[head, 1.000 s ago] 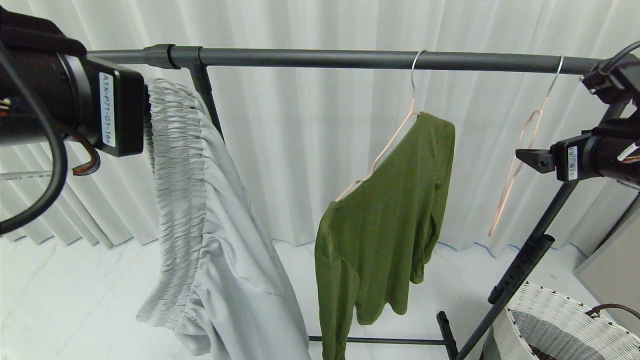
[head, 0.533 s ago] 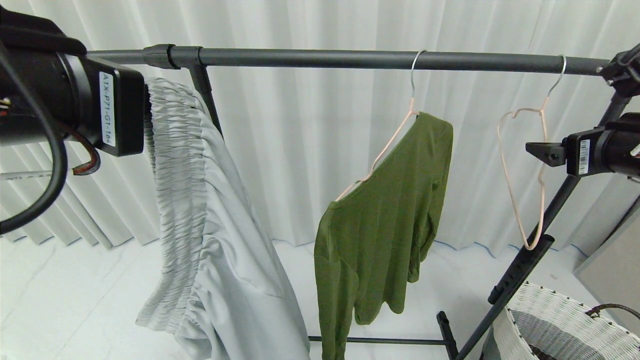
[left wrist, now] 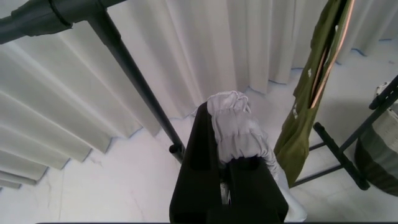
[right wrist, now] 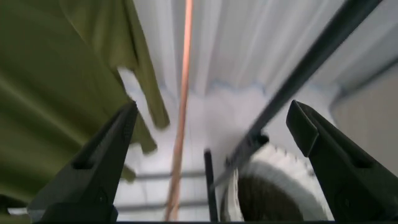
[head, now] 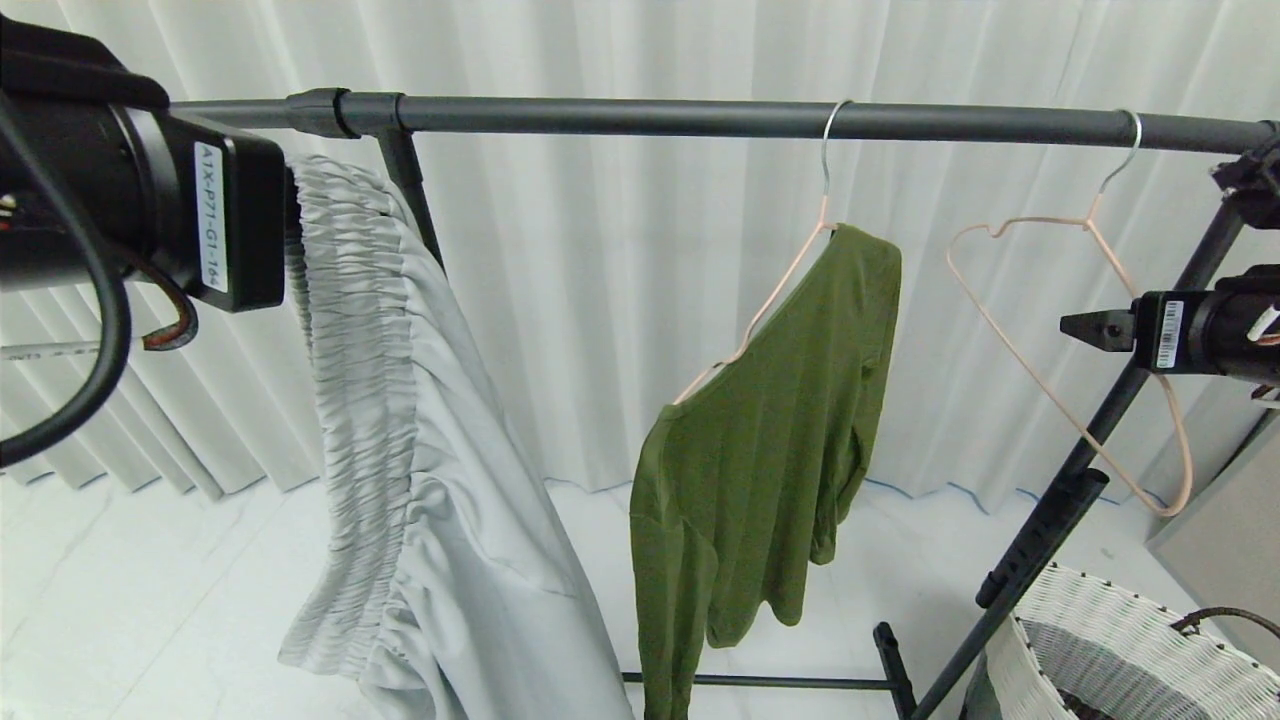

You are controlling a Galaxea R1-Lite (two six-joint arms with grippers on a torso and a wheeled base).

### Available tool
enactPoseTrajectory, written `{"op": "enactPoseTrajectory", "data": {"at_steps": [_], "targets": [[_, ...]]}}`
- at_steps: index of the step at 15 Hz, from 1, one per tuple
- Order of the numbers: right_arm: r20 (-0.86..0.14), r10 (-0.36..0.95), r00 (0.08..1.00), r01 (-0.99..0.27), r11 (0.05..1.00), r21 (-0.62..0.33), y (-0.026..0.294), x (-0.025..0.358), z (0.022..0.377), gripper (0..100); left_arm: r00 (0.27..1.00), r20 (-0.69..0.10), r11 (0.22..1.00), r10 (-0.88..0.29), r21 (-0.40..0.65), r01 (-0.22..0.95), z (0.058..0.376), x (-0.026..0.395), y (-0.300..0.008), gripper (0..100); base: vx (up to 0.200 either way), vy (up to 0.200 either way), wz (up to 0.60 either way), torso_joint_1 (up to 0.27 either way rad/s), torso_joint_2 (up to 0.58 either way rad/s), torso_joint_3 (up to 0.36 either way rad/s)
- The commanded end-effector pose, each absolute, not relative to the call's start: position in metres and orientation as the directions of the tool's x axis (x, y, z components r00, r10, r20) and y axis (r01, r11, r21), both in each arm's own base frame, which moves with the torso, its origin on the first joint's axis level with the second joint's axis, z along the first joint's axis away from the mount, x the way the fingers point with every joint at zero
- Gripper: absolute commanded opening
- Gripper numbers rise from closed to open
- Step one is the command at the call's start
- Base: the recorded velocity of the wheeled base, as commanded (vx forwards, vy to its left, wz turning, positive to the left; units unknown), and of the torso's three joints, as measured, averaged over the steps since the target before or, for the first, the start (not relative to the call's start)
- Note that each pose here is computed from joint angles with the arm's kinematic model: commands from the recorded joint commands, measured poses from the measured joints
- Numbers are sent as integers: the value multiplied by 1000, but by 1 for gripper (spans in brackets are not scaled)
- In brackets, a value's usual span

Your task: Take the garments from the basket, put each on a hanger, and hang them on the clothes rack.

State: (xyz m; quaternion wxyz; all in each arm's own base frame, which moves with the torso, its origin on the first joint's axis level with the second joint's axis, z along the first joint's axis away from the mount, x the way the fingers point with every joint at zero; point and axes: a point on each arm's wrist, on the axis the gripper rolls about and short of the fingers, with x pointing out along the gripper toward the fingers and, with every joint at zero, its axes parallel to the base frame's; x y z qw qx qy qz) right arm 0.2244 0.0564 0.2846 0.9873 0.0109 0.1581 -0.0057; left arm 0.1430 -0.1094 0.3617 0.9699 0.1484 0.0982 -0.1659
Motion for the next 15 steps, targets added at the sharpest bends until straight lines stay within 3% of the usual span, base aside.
{"op": "enactPoseTrajectory", "data": {"at_steps": [1,11,15], "targets": [[-348,9,937,-3,1000,17,59,234,279,100,924,-242,900,-294,256,354,361,143,-110,0,0,0,0,0,0,0],[-440,103,892,-90,995,51,58,251,283,100,920,-263,896,-291,262,358,355,144,-111,0,0,0,0,0,0,0],[-442,106,891,-92,994,51,58,251,283,100,929,-223,902,-296,255,349,353,150,-115,0,0,0,0,0,0,0]]}}
